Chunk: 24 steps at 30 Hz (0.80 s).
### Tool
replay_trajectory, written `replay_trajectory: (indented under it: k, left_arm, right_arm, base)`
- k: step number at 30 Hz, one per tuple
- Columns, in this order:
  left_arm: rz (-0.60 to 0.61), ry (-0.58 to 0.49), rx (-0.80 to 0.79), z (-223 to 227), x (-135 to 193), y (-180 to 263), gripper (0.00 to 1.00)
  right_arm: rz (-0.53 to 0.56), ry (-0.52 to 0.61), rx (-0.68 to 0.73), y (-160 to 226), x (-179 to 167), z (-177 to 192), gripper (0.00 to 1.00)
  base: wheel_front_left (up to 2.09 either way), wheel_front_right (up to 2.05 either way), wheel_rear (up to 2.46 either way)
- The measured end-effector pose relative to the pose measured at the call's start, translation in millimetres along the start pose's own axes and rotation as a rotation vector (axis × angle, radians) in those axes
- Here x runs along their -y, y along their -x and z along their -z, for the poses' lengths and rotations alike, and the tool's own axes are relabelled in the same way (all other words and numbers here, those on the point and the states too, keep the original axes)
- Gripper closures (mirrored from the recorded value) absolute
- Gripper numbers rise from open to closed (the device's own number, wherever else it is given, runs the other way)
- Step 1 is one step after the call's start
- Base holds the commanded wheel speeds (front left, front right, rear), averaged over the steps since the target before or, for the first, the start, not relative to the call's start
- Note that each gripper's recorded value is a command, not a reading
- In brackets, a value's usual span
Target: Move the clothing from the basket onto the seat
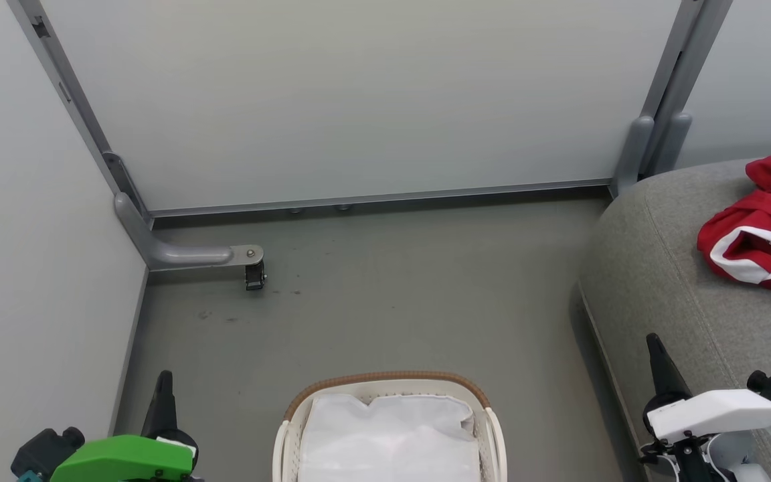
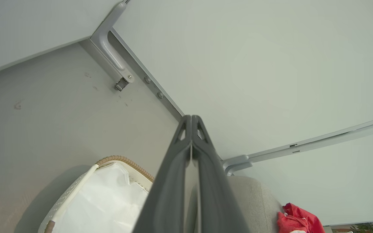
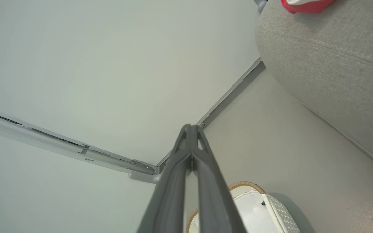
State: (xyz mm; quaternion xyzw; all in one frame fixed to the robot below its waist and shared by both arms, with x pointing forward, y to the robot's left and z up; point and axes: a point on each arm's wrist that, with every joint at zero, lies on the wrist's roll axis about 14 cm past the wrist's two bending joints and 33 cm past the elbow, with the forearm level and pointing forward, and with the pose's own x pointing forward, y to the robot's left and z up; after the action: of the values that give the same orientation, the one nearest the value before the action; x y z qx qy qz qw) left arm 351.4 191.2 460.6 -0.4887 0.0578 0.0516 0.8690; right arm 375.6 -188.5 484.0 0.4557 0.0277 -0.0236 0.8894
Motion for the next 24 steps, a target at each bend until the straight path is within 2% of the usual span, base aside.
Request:
replay_trajectory:
  k: [24]
  left_arm:
    - [0.037,0.219,0.004,-12,12,-12,1.0]
  right_arm:
    - [-0.009,-0.25,-0.001,-4,-3,-7,1.0]
  base:
    - [0.0,0.0,0.0]
